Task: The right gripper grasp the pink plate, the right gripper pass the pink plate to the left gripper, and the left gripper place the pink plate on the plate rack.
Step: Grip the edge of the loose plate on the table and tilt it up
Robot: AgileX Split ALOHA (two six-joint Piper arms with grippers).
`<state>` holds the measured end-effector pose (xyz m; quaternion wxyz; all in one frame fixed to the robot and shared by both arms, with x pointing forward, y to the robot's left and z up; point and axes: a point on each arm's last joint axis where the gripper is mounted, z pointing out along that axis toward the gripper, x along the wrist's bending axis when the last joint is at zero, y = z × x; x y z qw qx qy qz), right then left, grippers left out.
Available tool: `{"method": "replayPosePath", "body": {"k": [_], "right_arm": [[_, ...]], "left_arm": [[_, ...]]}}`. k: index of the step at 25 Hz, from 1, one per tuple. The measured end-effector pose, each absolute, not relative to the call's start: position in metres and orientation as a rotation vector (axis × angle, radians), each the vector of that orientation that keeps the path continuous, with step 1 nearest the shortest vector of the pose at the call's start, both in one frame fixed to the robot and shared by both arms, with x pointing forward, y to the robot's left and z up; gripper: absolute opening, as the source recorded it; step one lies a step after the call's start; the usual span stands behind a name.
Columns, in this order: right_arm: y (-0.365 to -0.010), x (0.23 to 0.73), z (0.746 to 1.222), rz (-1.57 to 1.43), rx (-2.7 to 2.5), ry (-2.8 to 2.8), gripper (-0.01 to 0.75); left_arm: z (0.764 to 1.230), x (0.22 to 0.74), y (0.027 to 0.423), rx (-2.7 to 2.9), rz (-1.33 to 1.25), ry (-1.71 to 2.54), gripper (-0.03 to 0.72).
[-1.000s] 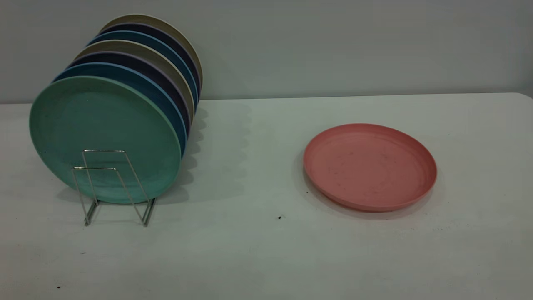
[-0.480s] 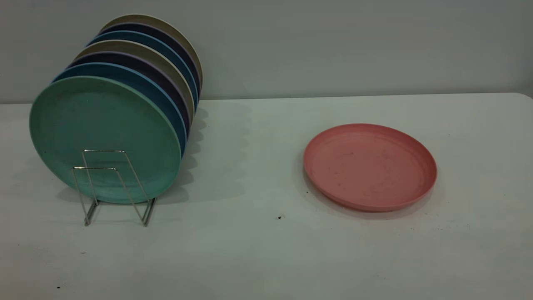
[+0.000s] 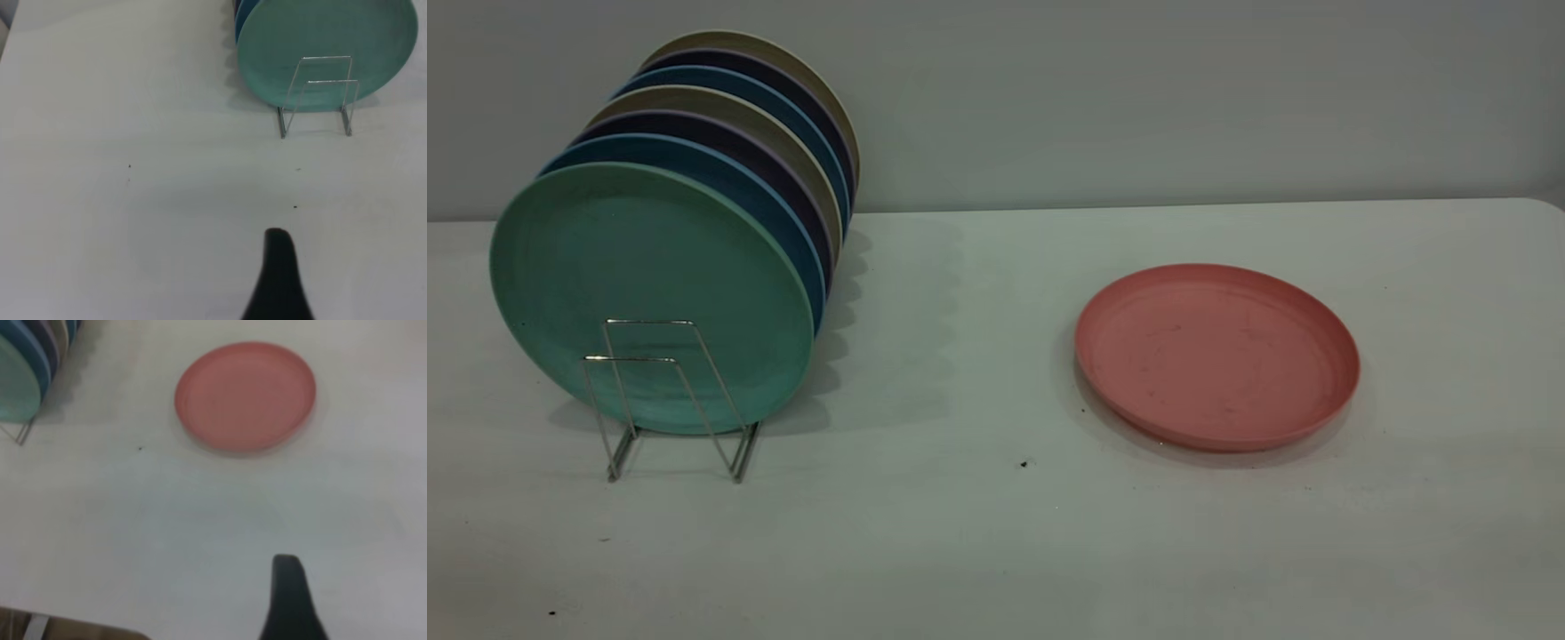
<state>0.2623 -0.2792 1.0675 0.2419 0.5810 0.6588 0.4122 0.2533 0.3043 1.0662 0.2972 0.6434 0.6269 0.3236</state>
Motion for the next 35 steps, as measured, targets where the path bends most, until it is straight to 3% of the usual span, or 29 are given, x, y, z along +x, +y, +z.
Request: {"method": "replayPosePath", "body": {"k": [3, 8, 20, 26, 35], "right_arm": [[-0.275, 0.295, 1.075, 1.074, 1.635, 1.869, 0.578], [-0.269, 0.362, 1.070, 0.984, 1.698, 1.953, 0.582], [-0.245, 0.483, 0.974, 0.985, 1.983, 2.121, 0.583], [-0.253, 0.548, 0.926, 0.934, 2.142, 2.110, 0.583], [-0.284, 0.619, 0.868, 0.947, 2.294, 2.104, 0.583]], "left_arm": [[1.081, 0.287, 0.303, 1.771, 0.820, 1.685, 0.658], [1.098, 0.355, 0.297, 1.844, 0.727, 1.662, 0.652], [1.054, 0.492, 0.254, 1.964, 0.181, 1.500, 0.606], [1.023, 0.527, 0.206, 2.096, 0.016, 1.289, 0.593], [0.982, 0.556, 0.168, 2.145, -0.073, 1.276, 0.593]]}}
